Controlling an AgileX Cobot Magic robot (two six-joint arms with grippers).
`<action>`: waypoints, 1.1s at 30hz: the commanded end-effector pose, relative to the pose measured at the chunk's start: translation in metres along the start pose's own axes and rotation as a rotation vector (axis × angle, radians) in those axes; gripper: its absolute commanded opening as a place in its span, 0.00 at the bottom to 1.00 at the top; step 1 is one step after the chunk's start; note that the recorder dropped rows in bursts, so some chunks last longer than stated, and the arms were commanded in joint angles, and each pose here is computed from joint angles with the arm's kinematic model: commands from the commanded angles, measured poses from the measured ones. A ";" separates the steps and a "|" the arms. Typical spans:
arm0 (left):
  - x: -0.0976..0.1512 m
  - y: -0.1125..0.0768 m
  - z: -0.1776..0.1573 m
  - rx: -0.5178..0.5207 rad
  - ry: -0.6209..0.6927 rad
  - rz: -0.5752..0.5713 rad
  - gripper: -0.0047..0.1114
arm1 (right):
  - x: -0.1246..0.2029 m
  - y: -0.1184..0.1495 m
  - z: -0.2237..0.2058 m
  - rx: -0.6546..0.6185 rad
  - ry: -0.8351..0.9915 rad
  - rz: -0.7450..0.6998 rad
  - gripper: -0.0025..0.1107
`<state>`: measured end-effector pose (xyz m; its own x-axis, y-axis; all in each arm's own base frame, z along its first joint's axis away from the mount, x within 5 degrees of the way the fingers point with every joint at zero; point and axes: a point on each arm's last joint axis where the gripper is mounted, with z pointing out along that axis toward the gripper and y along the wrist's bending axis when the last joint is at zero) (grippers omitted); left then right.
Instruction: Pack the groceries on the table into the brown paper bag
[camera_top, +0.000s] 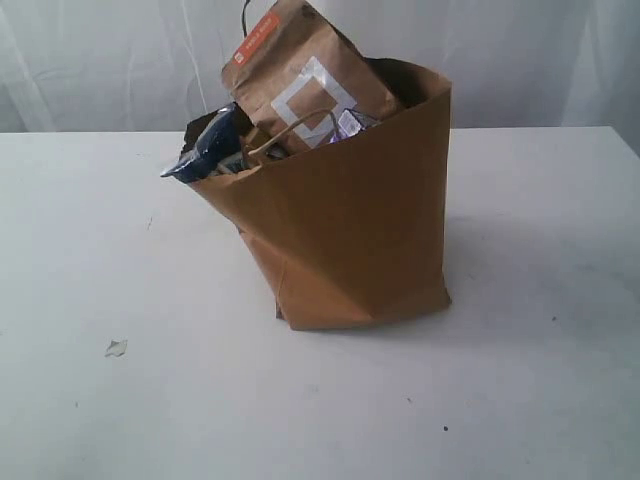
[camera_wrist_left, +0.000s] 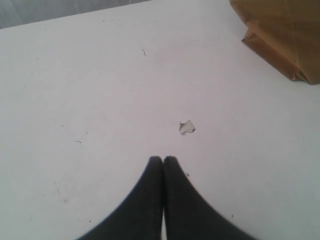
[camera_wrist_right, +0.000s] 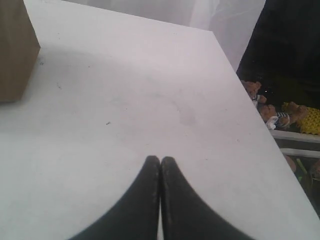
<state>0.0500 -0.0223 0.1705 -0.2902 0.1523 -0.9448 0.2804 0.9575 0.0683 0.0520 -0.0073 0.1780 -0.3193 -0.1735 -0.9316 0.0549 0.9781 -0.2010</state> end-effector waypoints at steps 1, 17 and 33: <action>0.001 0.000 0.000 0.001 -0.005 -0.011 0.04 | -0.002 0.000 0.000 0.005 -0.031 0.064 0.02; 0.004 0.003 0.000 -0.005 0.029 0.147 0.04 | -0.005 0.001 0.000 -0.015 -0.053 0.339 0.02; 0.007 0.012 -0.001 -0.112 0.041 -0.319 0.04 | -0.005 0.001 0.000 -0.015 -0.053 0.339 0.02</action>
<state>0.0503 -0.0097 0.1656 -0.3943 -0.1876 -0.8997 0.0506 0.9730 -0.2250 0.0529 -0.0059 0.1807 -0.2554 0.1601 -0.9535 0.1390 0.9820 0.1276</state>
